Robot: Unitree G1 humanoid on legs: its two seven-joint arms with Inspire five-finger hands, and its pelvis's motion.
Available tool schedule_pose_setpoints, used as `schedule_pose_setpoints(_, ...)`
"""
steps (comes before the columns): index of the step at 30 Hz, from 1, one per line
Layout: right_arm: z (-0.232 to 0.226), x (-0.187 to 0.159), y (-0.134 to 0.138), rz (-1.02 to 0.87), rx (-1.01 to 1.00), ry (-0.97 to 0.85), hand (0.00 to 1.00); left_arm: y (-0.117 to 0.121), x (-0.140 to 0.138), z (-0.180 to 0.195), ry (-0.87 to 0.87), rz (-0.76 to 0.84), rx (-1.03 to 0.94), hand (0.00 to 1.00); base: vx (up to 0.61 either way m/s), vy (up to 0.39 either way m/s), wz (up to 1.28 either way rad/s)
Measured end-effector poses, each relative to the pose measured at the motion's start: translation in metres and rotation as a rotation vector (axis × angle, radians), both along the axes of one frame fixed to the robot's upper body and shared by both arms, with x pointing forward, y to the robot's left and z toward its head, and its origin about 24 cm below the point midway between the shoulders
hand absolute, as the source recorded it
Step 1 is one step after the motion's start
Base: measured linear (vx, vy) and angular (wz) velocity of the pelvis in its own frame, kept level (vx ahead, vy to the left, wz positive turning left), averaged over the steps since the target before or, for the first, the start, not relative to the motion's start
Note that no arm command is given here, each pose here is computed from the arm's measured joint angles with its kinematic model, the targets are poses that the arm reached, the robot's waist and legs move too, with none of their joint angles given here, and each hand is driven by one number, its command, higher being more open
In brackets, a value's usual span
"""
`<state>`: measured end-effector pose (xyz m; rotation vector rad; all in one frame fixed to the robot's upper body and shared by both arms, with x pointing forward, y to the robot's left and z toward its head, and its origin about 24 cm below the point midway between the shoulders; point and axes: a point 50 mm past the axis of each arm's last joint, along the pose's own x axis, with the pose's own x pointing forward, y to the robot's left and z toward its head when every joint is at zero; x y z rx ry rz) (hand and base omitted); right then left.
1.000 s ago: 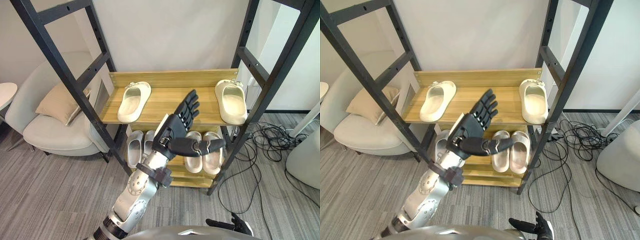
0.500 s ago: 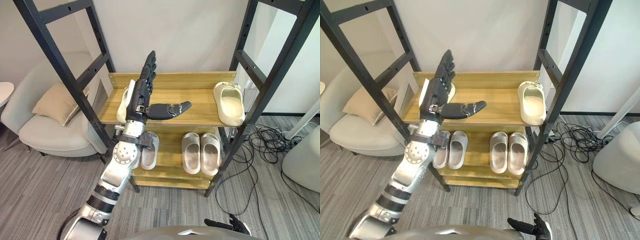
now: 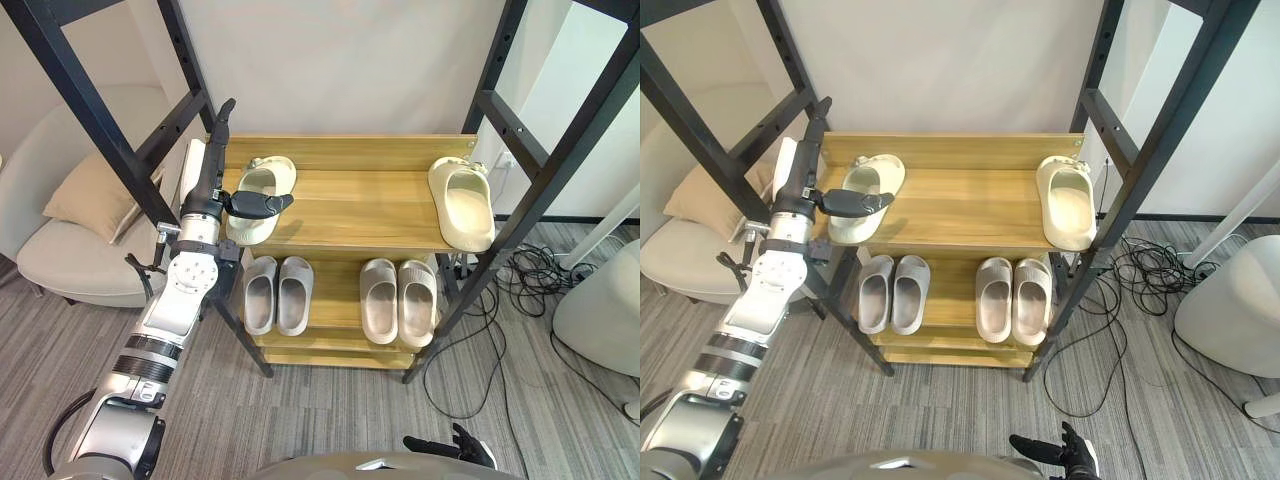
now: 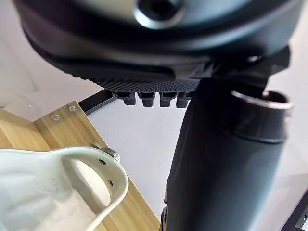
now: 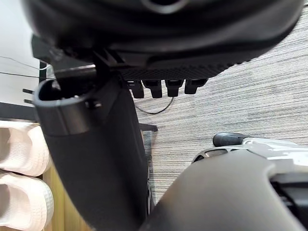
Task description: Organize the slippers on the shoe rack
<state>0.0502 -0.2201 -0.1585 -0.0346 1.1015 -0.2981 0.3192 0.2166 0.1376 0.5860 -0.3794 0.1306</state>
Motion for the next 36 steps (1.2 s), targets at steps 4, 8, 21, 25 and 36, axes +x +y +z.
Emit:
schedule_pose_setpoints(4,0.000,-0.001,0.000,-0.003,0.000,0.002,1.00,0.010,0.004,0.000,0.012,0.052,0.019,1.00,-0.04,0.020,-0.09)
schedule_pose_setpoints(8,-0.001,-0.002,0.001,-0.018,0.004,0.003,1.00,0.021,0.003,0.004,0.000,0.113,0.045,1.00,0.01,0.002,0.00)
schedule_pose_setpoints(21,0.000,0.000,0.002,-0.010,0.000,-0.010,1.00,0.031,0.003,0.008,-0.029,0.260,0.274,1.00,0.02,0.021,-0.02)
schedule_pose_setpoints(25,0.001,0.002,0.003,-0.010,-0.001,-0.018,1.00,0.035,0.002,0.010,-0.052,0.318,0.295,1.00,0.01,0.022,-0.13)
schedule_pose_setpoints(36,0.001,0.004,0.005,-0.012,-0.001,-0.032,1.00,0.040,0.005,0.010,-0.065,0.410,0.240,0.00,0.02,0.017,-0.04)
